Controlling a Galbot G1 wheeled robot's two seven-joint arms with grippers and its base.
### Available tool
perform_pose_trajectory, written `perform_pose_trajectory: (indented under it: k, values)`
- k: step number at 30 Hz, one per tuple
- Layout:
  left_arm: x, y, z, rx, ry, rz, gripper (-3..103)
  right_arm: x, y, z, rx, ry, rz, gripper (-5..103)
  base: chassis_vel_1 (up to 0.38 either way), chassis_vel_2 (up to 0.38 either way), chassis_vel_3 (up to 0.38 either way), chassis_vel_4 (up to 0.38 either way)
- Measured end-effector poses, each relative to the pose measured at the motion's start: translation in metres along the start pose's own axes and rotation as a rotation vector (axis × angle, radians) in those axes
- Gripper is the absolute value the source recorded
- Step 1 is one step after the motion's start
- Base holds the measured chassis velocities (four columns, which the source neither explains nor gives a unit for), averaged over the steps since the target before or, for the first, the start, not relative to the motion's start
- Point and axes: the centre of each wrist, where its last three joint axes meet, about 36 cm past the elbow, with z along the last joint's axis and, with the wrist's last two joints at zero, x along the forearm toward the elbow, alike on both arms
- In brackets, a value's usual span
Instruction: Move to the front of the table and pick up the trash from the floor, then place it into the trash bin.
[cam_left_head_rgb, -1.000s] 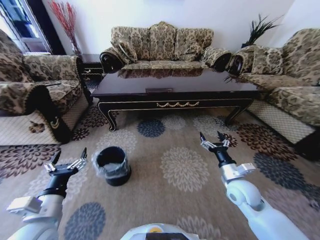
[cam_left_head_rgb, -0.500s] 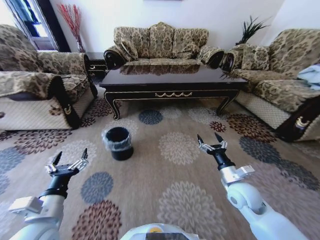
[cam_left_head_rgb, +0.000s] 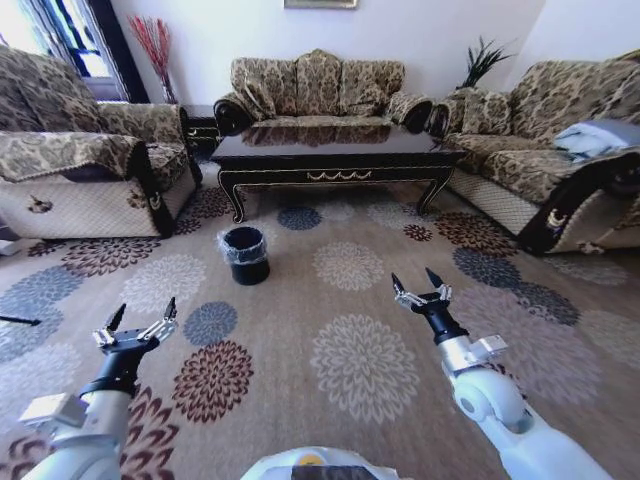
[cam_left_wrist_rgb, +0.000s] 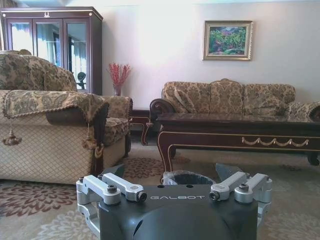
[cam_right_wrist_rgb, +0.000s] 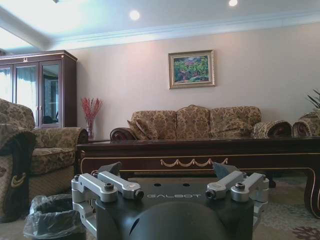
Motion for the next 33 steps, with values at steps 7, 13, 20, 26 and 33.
perform_pose_trajectory:
  k: [7, 13, 20, 26, 33]
  values:
    - [-0.0012, -0.0016, 0.0001, 0.003, -0.004, 0.007, 100, -0.001, -0.0013, 0.0032, -0.001, 0.004, -0.003, 100, 0.341, -0.35, -0.349, 0.355]
    - [-0.0017, -0.0029, 0.0004, 0.004, -0.004, 0.013, 100, -0.0016, -0.0017, 0.0058, -0.01, -0.004, -0.012, 100, 0.363, -0.356, -0.362, 0.354]
    - [-0.0012, -0.0036, 0.0011, 0.001, -0.001, 0.015, 100, -0.0005, -0.0012, 0.0081, -0.018, -0.01, -0.02, 100, 0.316, -0.306, -0.291, 0.324]
    - [-0.0003, -0.003, 0.0013, -0.004, 0.003, 0.014, 100, 0.0001, 0.0, 0.0087, -0.017, -0.013, -0.016, 100, 0.036, -0.049, -0.059, 0.046]
    - [0.0018, -0.002, 0.0022, -0.01, 0.008, 0.01, 100, 0.0049, 0.0011, 0.0078, -0.007, -0.008, -0.003, 100, -0.042, 0.034, 0.037, -0.029]
